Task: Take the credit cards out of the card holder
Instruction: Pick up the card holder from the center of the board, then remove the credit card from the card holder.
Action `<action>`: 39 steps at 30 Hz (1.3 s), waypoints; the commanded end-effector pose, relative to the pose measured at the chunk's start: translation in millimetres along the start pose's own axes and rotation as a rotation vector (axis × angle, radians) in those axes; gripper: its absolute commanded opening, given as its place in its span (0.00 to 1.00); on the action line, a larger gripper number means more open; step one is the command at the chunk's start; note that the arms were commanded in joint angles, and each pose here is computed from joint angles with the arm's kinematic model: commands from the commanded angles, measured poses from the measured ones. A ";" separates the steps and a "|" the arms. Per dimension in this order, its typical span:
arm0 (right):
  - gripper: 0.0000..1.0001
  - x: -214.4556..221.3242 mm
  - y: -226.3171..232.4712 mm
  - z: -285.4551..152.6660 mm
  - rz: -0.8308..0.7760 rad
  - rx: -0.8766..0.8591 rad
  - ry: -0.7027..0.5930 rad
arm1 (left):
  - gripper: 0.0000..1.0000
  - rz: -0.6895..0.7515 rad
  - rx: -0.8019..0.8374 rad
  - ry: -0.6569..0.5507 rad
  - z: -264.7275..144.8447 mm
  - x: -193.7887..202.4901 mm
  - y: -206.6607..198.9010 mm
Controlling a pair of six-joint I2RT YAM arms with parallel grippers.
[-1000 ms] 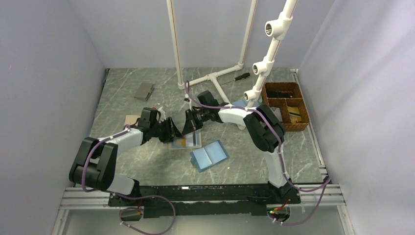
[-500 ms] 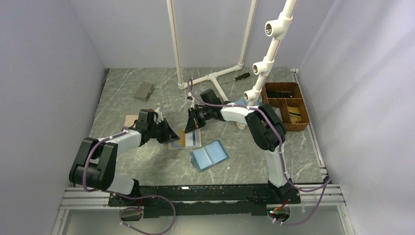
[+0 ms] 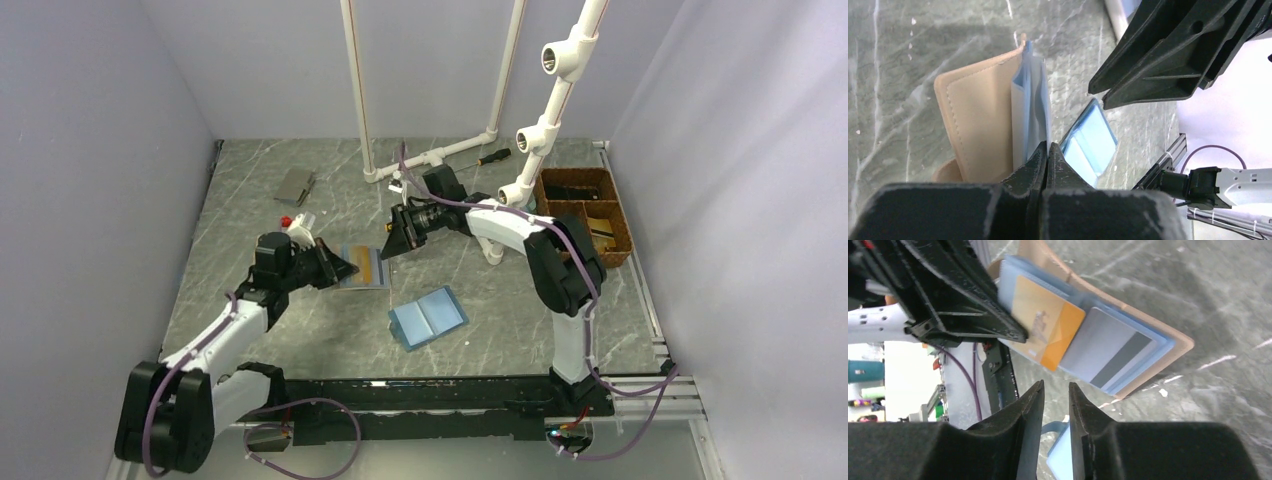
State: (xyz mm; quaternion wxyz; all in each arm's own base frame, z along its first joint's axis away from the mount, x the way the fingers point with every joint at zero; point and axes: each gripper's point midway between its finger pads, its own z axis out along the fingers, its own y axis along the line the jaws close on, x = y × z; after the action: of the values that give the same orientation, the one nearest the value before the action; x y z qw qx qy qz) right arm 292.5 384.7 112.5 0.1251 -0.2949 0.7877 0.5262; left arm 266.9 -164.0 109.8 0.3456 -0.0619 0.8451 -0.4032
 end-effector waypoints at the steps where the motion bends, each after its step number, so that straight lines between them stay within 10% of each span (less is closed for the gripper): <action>1: 0.29 -25.2 56.7 -21.5 -0.180 -0.122 -0.035 | 0.00 0.064 0.115 -0.092 -11.9 -15.2 -26.8; 39: 0.40 -11.4 86.4 -30.4 -0.155 -0.342 0.011 | 0.00 0.165 0.377 -0.283 -52.6 -22.8 -79.7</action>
State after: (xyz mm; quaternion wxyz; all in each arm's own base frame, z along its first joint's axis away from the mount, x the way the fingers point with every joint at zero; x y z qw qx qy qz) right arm 252.6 384.1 182.4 0.0941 -0.3615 0.6830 0.6276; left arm 238.7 -169.8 178.9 0.4728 -0.0100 0.7358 -0.4848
